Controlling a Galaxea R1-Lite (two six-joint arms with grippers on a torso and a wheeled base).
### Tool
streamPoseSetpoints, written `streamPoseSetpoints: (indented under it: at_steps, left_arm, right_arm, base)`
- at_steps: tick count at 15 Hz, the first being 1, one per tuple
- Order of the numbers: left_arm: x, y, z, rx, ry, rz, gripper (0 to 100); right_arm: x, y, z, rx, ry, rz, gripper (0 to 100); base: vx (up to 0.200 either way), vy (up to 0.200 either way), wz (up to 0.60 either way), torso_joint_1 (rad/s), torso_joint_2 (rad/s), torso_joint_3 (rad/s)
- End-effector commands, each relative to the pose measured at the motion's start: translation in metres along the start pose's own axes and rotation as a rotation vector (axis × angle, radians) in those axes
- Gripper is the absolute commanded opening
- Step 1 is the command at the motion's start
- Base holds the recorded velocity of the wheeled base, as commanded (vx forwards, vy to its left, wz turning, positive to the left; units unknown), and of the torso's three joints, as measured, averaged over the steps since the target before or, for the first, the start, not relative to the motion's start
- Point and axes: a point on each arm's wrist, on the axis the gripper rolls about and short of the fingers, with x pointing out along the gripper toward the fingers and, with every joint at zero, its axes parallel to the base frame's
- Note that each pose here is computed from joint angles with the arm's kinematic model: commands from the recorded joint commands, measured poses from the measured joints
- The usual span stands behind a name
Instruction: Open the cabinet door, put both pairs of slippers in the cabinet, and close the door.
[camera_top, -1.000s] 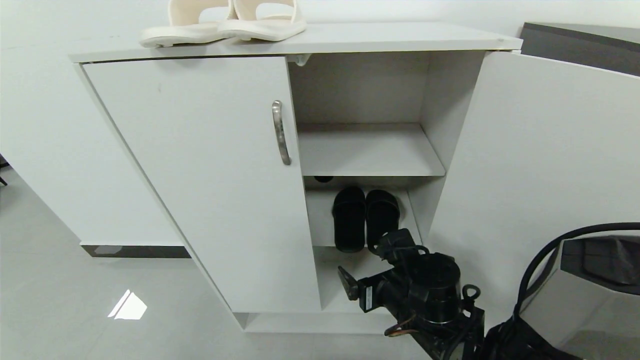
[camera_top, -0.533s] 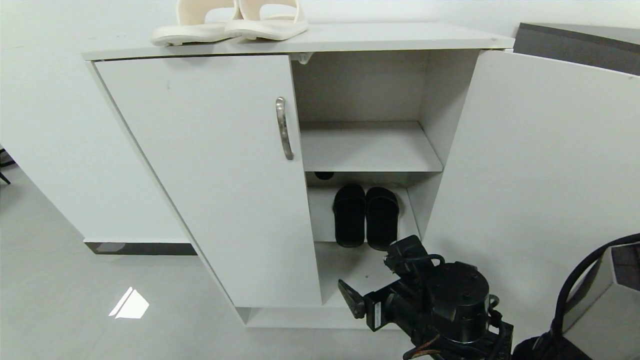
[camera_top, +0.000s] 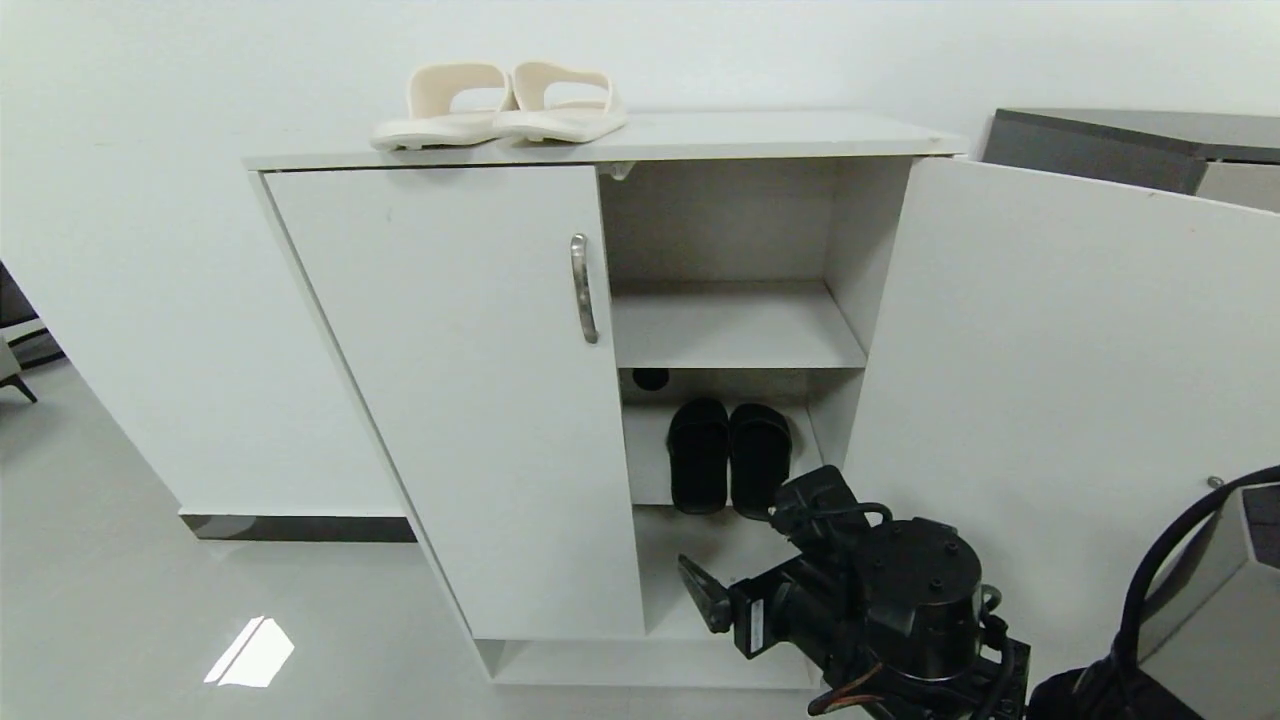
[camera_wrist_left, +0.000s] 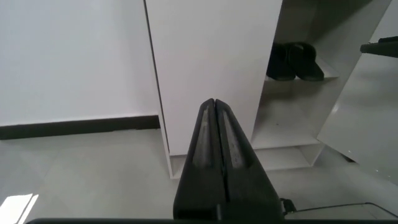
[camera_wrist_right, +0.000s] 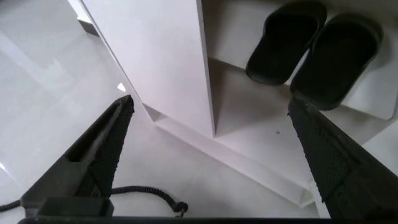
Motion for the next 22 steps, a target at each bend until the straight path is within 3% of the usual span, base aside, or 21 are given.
streamPoseSetpoints:
  at_steps: [1,7,11,22]
  left_arm:
    - [0.0,0.0,0.0,0.0,0.002,0.001,0]
    - [0.0,0.0,0.0,0.013,0.0,0.0,0]
    - [0.0,0.0,0.0,0.011,0.0,0.0,0]
    - [0.0,0.0,0.0,0.011,0.002,0.0,0]
  right_arm:
    - [0.0,-0.001,0.0,0.0,0.001,-0.002,100]
    - [-0.006,-0.003,-0.002,-0.002,0.01,0.004,100]
    - [-0.018,-0.006,-0.006,0.02,0.025,0.141,100]
    - [-0.019,-0.007,-0.008,0.029,0.034,0.176,100]
  base:
    - [0.0,0.0,0.0,0.007,0.0,0.207]
    - [0.0,0.0,0.0,0.003,0.0,0.175]
    - [0.0,0.0,0.0,-0.001,0.0,0.013]
    - [0.0,0.2,0.0,0.003,0.0,0.004]
